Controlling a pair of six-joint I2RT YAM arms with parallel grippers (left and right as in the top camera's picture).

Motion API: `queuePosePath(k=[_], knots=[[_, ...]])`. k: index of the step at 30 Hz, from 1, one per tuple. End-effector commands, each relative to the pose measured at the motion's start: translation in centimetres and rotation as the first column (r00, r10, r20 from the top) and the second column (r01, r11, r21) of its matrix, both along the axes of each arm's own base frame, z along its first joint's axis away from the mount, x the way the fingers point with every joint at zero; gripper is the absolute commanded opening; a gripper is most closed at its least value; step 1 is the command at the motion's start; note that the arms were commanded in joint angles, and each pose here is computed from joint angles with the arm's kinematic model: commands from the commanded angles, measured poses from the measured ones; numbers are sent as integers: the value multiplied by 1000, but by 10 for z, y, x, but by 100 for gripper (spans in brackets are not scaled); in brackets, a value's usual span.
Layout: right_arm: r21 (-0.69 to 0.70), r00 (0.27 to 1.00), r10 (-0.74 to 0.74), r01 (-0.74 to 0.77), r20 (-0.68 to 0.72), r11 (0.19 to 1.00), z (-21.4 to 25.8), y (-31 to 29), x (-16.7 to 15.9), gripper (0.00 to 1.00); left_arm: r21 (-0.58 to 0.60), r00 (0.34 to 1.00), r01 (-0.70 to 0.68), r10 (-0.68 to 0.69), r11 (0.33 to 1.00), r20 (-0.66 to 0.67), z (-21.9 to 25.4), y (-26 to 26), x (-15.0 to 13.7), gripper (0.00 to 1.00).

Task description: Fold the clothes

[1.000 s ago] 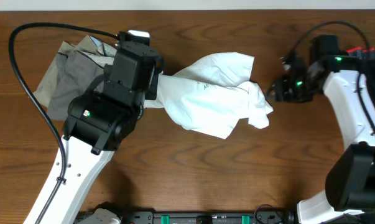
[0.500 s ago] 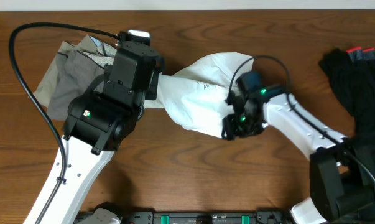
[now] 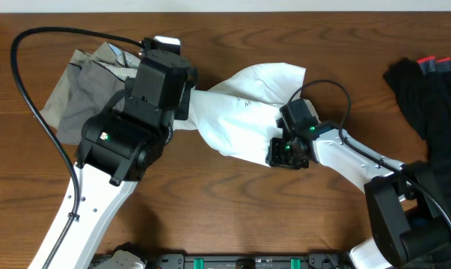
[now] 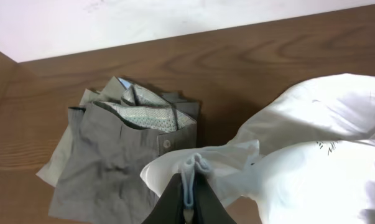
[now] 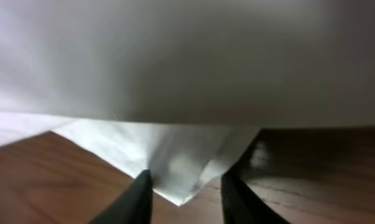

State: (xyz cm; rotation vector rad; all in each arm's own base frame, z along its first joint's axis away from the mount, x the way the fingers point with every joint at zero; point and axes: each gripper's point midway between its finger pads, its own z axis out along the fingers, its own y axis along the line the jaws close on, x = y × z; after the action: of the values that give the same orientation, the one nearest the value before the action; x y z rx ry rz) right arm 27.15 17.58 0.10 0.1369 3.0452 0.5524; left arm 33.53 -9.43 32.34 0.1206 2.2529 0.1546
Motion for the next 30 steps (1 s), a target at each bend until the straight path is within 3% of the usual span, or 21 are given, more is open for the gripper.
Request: queuePosePath(k=[1,4,7,11,16,20,26,30], knots=[[2,999,-51,51,-18,999,0,4,-7,23,15,1000,-15,15,1000,25,9,5,3,6],[7,999,-35,35,5,999,2,5,-3,1,15,1000,-15,15,1000,25,9,5,2,6],[16,998,13,-14,61,1000,14,4,8,1,15,1000,-15,15,1000,24,9,5,2,6],[21,982,51,-55,182,998,64,-9,29,1,20,1000,-13,12,1000,22,9,6,2,6],[-62,914,-35,65,405,996,160,-71,61,1,32,1000,-3,3,999,21,9,6,2,6],[-77,853,-112,175,509,982,214,-116,62,1,35,1000,-1,1,999,21,9,6,2,6],[-117,804,-227,344,550,932,241,-185,58,1,34,1000,-1,0,999,22,9,6,1,6],[-84,816,-245,336,523,938,236,-190,55,1,34,1000,-1,1,999,22,9,6,1,6]])
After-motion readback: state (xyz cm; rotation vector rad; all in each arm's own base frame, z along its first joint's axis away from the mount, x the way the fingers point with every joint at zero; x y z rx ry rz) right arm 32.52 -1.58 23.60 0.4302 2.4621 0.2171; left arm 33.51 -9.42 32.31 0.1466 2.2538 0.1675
